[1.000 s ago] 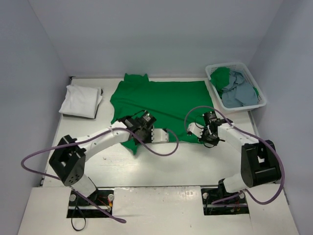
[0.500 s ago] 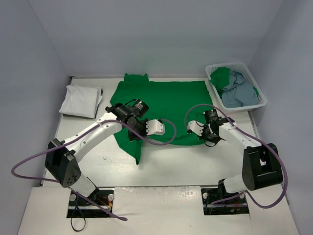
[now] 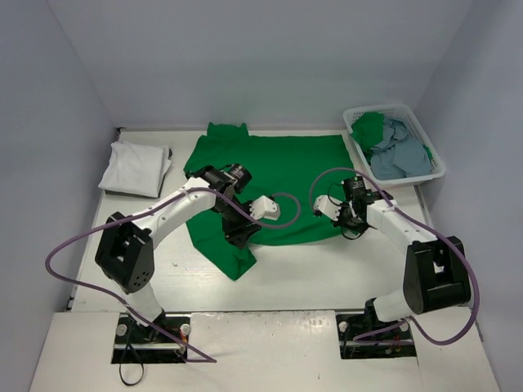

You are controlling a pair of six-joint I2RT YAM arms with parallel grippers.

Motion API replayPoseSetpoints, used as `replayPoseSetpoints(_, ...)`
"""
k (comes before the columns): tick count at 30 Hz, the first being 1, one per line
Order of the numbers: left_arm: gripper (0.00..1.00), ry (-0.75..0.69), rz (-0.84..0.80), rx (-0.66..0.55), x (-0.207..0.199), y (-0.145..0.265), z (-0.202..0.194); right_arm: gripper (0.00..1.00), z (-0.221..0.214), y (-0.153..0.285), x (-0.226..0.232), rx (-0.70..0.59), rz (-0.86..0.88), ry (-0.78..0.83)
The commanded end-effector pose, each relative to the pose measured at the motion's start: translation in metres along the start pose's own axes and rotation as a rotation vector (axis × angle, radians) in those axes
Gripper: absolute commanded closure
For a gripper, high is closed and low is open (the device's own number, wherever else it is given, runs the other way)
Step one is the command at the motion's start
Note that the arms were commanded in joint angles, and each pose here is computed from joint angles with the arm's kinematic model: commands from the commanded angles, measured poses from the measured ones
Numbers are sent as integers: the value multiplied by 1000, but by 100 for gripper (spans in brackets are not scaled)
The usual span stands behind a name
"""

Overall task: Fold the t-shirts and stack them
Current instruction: Flatten out the crumpled T-shirt at the center of the board, then pick up the flattened T-shirt from the center of the board.

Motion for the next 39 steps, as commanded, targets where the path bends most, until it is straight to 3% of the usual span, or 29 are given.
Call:
replayPoseSetpoints(1, 58, -6, -99, -81, -26, 10, 13, 100, -2, 3, -8, 26, -8, 4)
replayPoseSetpoints(6, 58, -9, -90, -87, -38, 22, 6, 100, -1, -1, -9, 29, 4, -4)
replayPoseSetpoints(12, 62, -54, 6, 24, -45, 4, -41, 100, -1, -3, -6, 30, 13, -5)
replayPoseSetpoints(16, 57, -72, 61, 78, -41, -10, -65, 100, -2, -5, -6, 39, 21, -12)
replayPoseSetpoints(17, 51, -73, 64, 72, -41, -15, -68, 100, -1, -5, -6, 37, 21, -16)
replayPoseSetpoints(18, 47, -74, 73, 58, -41, -18, -67, 100, -1, -6, -6, 35, 24, -19)
replayPoseSetpoints(23, 46, -54, 147, -63, -28, -30, -49, 100, 3, -8, -3, 33, 32, -20)
replayPoseSetpoints(29, 46, 3, 111, -153, -29, -49, -36, 100, 2, -6, -3, 38, 25, -25)
replayPoseSetpoints(39, 46, -28, 52, -25, -34, -81, -49, 100, -2, -5, -3, 44, 23, -25)
Point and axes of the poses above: each gripper's point midway between its finger pads, its own y axis back along the fingers, its own x axis along the line the jaws close on, z = x × y, the point moved 3 cm from there along y, back along the fingers, and after that the axes turned 6 degrees about y, right-handed, at the moved point
